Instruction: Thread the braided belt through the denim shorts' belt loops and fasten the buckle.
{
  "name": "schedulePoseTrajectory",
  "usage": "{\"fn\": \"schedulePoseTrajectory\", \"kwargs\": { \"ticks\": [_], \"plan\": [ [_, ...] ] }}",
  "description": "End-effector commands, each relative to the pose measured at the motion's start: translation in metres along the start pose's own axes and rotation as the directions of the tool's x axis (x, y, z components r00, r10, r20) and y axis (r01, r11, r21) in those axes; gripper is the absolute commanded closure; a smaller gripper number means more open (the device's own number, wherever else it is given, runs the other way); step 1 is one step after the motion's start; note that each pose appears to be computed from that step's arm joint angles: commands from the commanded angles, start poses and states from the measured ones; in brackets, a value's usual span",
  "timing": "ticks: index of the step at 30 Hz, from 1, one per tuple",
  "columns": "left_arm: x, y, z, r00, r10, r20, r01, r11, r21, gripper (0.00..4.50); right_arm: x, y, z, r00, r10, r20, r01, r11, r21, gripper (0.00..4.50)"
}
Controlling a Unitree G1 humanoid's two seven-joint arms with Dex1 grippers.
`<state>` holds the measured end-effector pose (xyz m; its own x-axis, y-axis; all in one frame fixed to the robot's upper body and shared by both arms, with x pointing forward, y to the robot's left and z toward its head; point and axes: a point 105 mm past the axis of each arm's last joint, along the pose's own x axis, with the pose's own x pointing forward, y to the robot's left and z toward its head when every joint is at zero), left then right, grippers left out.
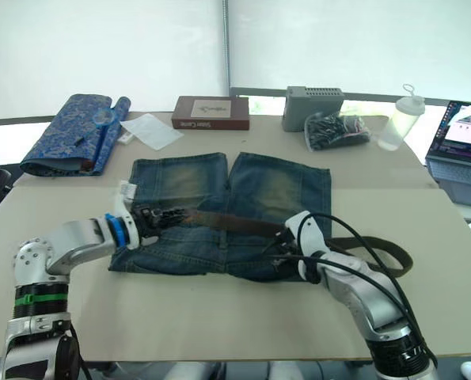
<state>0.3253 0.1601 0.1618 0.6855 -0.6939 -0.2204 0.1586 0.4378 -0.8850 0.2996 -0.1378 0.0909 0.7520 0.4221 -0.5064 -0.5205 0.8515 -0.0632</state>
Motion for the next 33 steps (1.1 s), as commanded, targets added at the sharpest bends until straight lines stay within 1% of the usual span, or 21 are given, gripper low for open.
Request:
{"fn": "schedulePoseTrajectory", "kwargs": {
  "ticks": [1,4,5,7,8,10,11,12,13,14,16,17,19,22,25,27,29,33],
  "plan": [
    [-0.028,0.002,0.024,0.995,-0.014,0.098,0.015,1.000,-0.009,4.50,-0.007,-0.023,-0.021,0.994,-0.075,-0.086,0.078,0.996,0.040,4.45],
    [-0.037,0.002,0.032,0.991,-0.040,0.126,0.043,0.999,-0.022,4.50,-0.010,-0.027,-0.020,0.994,-0.075,-0.078,0.078,0.996,0.042,4.45],
    [-0.039,0.002,0.031,0.992,-0.047,0.119,0.050,0.999,-0.018,4.50,-0.011,-0.026,-0.018,0.996,-0.063,-0.064,0.066,0.997,0.048,4.45],
    [-0.031,-0.006,0.015,0.992,-0.118,0.050,0.117,0.993,0.011,4.50,-0.018,-0.014,-0.006,0.999,0.043,0.005,-0.044,0.997,0.071,4.45],
    [-0.025,-0.009,0.004,0.989,-0.148,0.010,0.147,0.989,0.012,4.50,-0.023,-0.003,0.002,0.991,0.125,0.052,-0.130,0.985,0.117,4.20],
    [-0.015,-0.011,-0.010,0.983,-0.180,-0.037,0.181,0.984,0.000,4.50,-0.033,0.012,0.013,0.965,0.233,0.122,-0.252,0.952,0.173,3.67],
    [-0.008,-0.014,-0.017,0.978,-0.201,-0.054,0.201,0.980,-0.012,4.50,-0.039,0.020,0.017,0.945,0.285,0.157,-0.313,0.929,0.198,3.28],
    [-0.002,-0.018,-0.021,0.972,-0.228,-0.061,0.227,0.974,-0.026,4.50,-0.044,0.027,0.021,0.925,0.330,0.188,-0.367,0.903,0.221,2.99],
    [0.006,-0.026,-0.030,0.955,-0.284,-0.089,0.281,0.959,-0.045,4.50,-0.050,0.040,0.025,0.887,0.397,0.237,-0.451,0.855,0.257,2.61],
    [0.012,-0.032,-0.035,0.941,-0.322,-0.106,0.318,0.946,-0.058,4.50,-0.054,0.048,0.028,0.859,0.436,0.268,-0.502,0.819,0.278,2.26],
    [0.019,-0.040,-0.045,0.917,-0.370,-0.151,0.362,0.929,-0.075,4.50,-0.052,0.056,0.031,0.841,0.445,0.308,-0.533,0.780,0.328,1.51],
    [0.020,-0.042,-0.047,0.909,-0.383,-0.165,0.375,0.924,-0.078,4.50,-0.050,0.057,0.034,0.838,0.437,0.326,-0.536,0.768,0.350,1.22],
    [0.024,-0.047,-0.052,0.891,-0.411,-0.191,0.401,0.912,-0.089,4.50,-0.047,0.062,0.043,0.819,0.431,0.379,-0.563,0.732,0.383,1.22],
    [0.033,-0.049,-0.060,0.879,-0.419,-0.228,0.402,0.908,-0.118,4.50,-0.038,0.070,0.061,0.785,0.398,0.475,-0.603,0.666,0.439,1.22],
    [0.041,-0.053,-0.068,0.863,-0.439,-0.249,0.415,0.898,-0.146,4.50,-0.028,0.064,0.074,0.794,0.296,0.530,-0.582,0.621,0.524,1.22],
    [0.043,-0.056,-0.072,0.855,-0.447,-0.262,0.422,0.894,-0.150,4.50,-0.028,0.063,0.078,0.786,0.269,0.556,-0.592,0.587,0.553,1.22],
    [0.045,-0.056,-0.072,0.857,-0.446,-0.260,0.418,0.895,-0.155,4.50,-0.029,0.063,0.081,0.777,0.253,0.577,-0.604,0.558,0.569,1.22],
    [0.046,-0.056,-0.068,0.862,-0.444,-0.245,0.414,0.895,-0.166,4.50,-0.032,0.063,0.080,0.783,0.227,0.580,-0.598,0.534,0.598,1.22]
  ]
}}
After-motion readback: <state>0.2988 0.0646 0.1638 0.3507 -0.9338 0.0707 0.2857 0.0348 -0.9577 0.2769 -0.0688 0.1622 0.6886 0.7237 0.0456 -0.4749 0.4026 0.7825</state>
